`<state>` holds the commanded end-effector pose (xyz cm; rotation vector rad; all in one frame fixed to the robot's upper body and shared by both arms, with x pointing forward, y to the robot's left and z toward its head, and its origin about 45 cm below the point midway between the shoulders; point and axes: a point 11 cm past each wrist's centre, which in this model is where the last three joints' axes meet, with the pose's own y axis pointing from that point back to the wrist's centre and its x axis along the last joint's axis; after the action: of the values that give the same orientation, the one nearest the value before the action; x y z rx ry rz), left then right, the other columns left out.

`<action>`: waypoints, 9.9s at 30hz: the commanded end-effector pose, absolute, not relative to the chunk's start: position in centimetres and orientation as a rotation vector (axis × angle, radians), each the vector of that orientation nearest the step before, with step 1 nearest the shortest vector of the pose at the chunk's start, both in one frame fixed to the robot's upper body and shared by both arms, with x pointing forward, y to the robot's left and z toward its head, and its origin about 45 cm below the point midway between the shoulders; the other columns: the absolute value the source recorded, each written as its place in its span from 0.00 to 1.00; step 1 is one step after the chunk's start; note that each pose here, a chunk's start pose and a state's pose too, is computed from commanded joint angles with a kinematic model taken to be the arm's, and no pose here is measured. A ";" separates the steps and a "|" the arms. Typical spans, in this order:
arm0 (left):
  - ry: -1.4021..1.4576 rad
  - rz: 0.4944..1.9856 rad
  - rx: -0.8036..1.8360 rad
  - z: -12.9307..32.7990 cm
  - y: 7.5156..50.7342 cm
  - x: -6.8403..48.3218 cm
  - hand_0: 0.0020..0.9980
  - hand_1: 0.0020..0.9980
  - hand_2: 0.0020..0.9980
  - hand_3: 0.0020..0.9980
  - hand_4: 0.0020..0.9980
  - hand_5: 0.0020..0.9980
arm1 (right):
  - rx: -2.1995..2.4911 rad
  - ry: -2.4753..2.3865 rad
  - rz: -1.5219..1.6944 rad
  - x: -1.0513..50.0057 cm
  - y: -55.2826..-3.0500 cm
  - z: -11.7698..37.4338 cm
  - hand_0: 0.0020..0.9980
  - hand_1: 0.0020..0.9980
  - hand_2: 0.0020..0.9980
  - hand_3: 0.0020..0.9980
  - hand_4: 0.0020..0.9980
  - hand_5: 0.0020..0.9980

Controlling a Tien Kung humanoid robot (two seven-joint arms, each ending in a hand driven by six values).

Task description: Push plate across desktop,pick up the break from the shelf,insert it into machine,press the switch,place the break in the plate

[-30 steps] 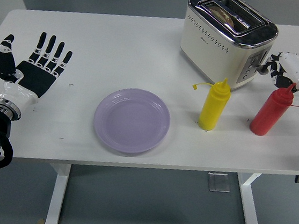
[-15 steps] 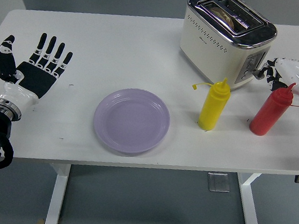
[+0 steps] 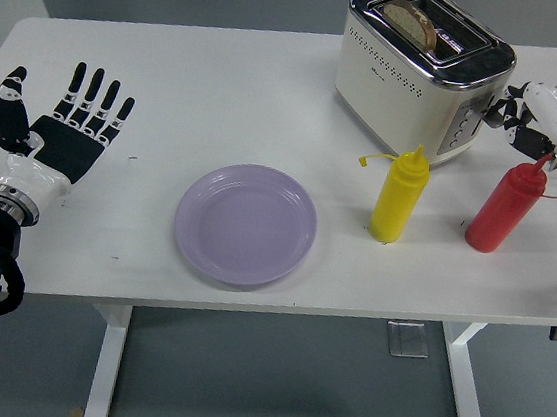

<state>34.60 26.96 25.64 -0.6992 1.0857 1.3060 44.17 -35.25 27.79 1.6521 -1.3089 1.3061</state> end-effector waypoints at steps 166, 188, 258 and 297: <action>1.081 1.311 -0.656 25.4 26.8 34.8 0.81 0.74 0.73 0.74 0.71 1.00 | 1.521 -1.481 0.921 54.2 -19.8 41.0 0.35 0.44 0.47 0.44 0.29 0.00; 1.085 1.313 -0.659 25.2 26.8 34.8 0.81 0.74 0.73 0.74 0.71 1.00 | 1.569 -1.576 1.280 50.6 -17.4 50.5 0.34 0.44 0.46 0.44 0.32 0.00; 1.059 1.383 -0.685 24.4 28.8 35.1 0.81 0.74 0.72 0.74 0.71 1.00 | 2.187 -0.943 0.364 39.5 -6.0 29.8 0.26 0.39 0.42 0.41 0.32 0.00; 1.036 1.450 -0.708 23.9 30.6 35.5 0.81 0.74 0.72 0.73 0.72 1.00 | 2.239 -0.916 0.257 39.5 -5.2 27.0 0.37 0.52 0.54 0.50 0.35 0.00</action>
<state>35.53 30.60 23.90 -0.7075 1.0359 1.4502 39.46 -5.15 27.02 2.2387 -0.9157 0.2568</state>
